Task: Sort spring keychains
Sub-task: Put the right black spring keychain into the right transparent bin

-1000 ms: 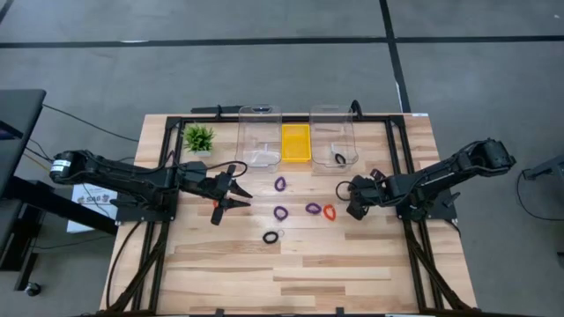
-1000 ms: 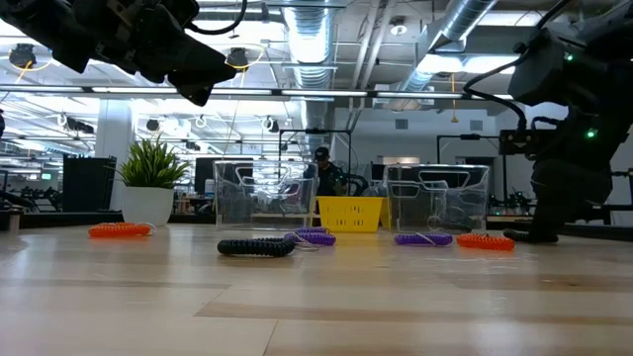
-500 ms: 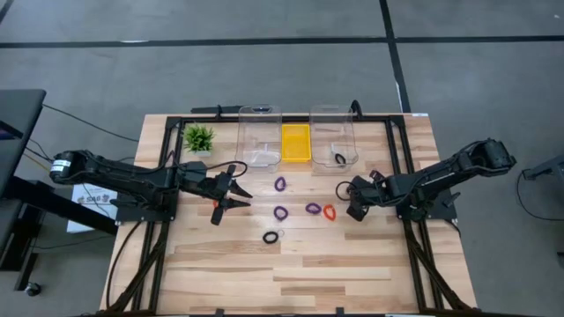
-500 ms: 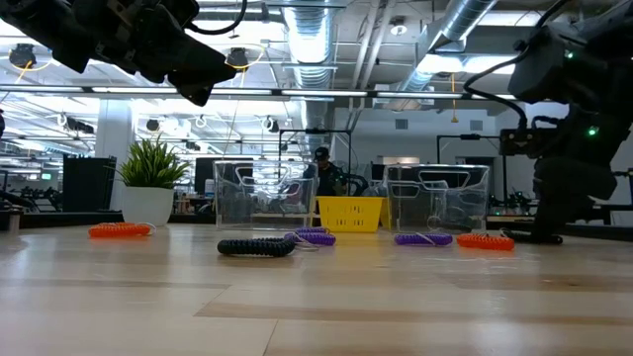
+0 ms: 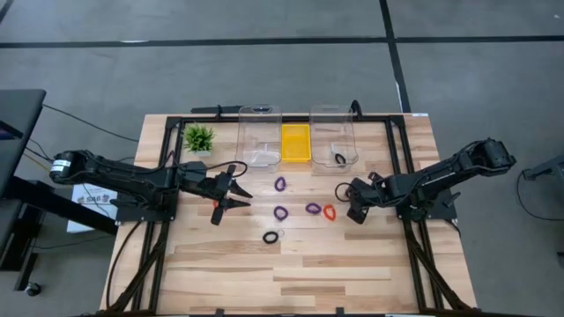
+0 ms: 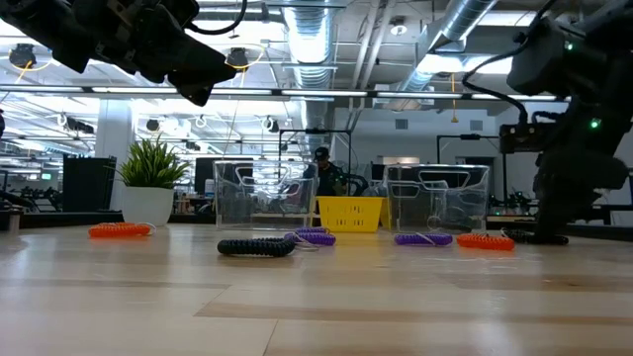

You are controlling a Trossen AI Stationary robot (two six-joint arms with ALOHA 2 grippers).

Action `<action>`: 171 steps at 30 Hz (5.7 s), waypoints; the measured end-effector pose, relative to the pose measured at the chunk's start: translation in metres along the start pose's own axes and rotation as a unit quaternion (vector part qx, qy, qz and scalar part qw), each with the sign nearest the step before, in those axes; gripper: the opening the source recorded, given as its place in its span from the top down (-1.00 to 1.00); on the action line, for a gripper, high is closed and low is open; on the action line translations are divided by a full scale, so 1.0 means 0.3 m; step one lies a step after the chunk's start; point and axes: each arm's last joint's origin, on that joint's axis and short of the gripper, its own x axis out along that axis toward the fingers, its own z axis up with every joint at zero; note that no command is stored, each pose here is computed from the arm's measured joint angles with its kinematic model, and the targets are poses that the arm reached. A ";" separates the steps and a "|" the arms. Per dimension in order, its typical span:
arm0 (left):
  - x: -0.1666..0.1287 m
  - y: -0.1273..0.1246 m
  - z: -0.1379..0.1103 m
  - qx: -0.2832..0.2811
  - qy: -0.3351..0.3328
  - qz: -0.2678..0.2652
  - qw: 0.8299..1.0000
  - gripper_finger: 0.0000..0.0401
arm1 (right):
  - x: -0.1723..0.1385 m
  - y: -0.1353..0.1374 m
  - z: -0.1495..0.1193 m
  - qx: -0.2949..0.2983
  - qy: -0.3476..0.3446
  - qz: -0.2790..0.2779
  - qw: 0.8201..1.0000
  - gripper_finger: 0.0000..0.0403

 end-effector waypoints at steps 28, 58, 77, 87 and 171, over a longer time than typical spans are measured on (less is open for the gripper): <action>0.000 0.000 0.000 0.000 0.000 0.000 1.000 0.44 | -0.049 0.055 0.039 -0.030 -0.062 -0.001 0.998 0.74; 0.000 0.000 0.000 0.000 0.000 0.000 1.000 0.44 | 0.052 -0.007 -0.039 0.014 -0.054 0.012 0.998 0.30; 0.000 0.000 0.000 0.000 0.000 0.000 1.000 0.44 | 0.024 0.011 -0.021 -0.004 -0.010 0.040 0.999 0.85; 0.000 0.000 0.000 0.000 0.000 0.000 1.000 0.44 | 0.009 0.012 -0.013 -0.017 0.001 0.030 0.999 0.88; 0.000 0.000 0.000 0.002 0.000 0.000 1.000 0.44 | -0.135 -0.181 0.372 0.084 -0.284 -0.281 0.913 0.70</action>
